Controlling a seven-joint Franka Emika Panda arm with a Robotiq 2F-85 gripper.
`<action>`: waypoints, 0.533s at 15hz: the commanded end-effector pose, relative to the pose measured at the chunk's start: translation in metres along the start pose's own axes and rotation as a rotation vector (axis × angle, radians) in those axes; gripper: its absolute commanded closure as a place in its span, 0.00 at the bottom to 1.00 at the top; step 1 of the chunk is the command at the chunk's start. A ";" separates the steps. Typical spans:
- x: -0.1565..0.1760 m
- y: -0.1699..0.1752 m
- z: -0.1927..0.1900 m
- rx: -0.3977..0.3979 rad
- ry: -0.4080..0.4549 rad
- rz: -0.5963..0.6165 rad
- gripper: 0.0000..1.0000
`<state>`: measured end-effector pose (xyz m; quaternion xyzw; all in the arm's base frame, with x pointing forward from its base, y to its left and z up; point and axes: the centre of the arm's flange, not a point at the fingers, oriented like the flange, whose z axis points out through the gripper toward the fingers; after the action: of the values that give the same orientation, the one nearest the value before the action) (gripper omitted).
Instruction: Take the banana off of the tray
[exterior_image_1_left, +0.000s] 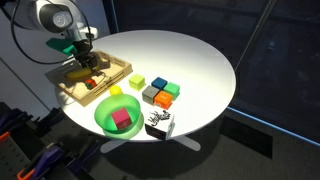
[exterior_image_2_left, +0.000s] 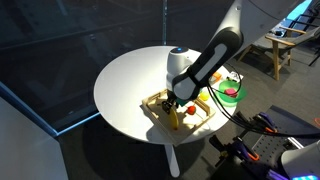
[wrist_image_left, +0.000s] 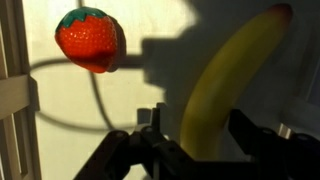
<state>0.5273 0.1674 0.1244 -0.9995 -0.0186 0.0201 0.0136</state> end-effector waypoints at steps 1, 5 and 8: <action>0.007 -0.003 0.002 -0.013 0.009 0.013 0.59; 0.009 -0.003 -0.006 -0.025 0.008 0.005 0.83; 0.011 -0.001 -0.018 -0.043 0.018 -0.001 0.83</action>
<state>0.5330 0.1671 0.1261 -0.9996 -0.0219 0.0139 0.0079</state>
